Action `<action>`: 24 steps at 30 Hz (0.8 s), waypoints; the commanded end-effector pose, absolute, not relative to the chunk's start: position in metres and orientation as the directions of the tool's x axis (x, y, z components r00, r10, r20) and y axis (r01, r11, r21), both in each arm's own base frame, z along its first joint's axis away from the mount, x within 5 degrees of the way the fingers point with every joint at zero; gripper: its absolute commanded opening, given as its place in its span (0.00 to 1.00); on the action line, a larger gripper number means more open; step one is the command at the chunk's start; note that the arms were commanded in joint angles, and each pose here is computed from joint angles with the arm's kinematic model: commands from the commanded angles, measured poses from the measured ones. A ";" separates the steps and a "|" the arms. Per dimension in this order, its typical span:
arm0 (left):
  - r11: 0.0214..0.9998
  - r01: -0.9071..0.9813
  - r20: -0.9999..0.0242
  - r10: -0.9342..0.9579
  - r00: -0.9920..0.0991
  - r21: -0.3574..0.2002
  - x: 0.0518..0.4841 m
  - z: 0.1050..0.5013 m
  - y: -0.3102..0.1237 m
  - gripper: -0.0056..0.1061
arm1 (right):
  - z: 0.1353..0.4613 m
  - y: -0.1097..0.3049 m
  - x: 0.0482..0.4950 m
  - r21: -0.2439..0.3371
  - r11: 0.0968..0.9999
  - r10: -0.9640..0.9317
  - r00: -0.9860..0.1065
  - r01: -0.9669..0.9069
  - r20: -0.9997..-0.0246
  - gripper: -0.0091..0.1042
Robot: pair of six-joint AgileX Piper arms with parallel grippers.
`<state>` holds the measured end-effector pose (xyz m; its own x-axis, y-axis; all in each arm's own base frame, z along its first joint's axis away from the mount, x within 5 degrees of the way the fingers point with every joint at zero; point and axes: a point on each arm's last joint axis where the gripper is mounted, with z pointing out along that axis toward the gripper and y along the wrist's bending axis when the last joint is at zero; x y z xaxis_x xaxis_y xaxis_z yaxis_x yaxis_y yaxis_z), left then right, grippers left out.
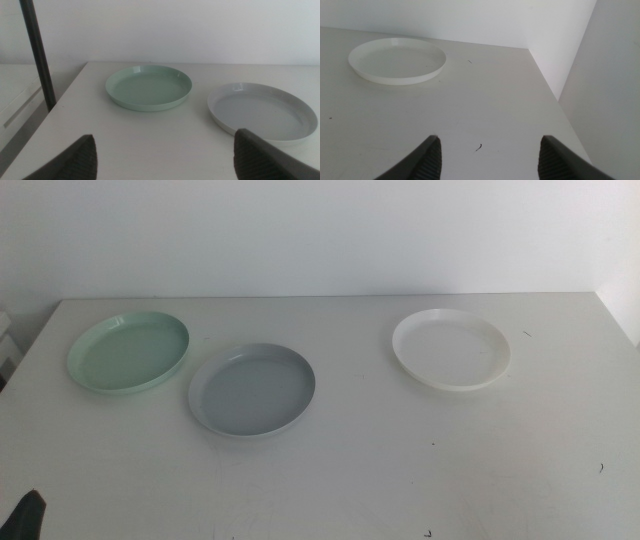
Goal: Stack the three bowls on top of each other.
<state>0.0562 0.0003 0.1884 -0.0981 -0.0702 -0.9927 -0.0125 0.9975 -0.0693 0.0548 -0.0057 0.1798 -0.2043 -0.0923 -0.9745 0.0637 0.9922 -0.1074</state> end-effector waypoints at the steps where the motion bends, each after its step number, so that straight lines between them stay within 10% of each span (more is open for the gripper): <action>1: 0.994 0.001 -0.994 -0.108 -0.017 -0.108 0.057 0.202 0.000 0.99 | 0.191 -0.005 0.054 -0.127 0.990 -0.121 -0.094 0.065 -0.988 0.52; 24: 0.994 -0.023 -0.960 -0.114 -0.256 -0.111 0.170 0.331 -0.001 0.99 | 0.191 -0.005 0.054 -0.127 0.990 -0.121 -0.094 0.065 -0.988 0.52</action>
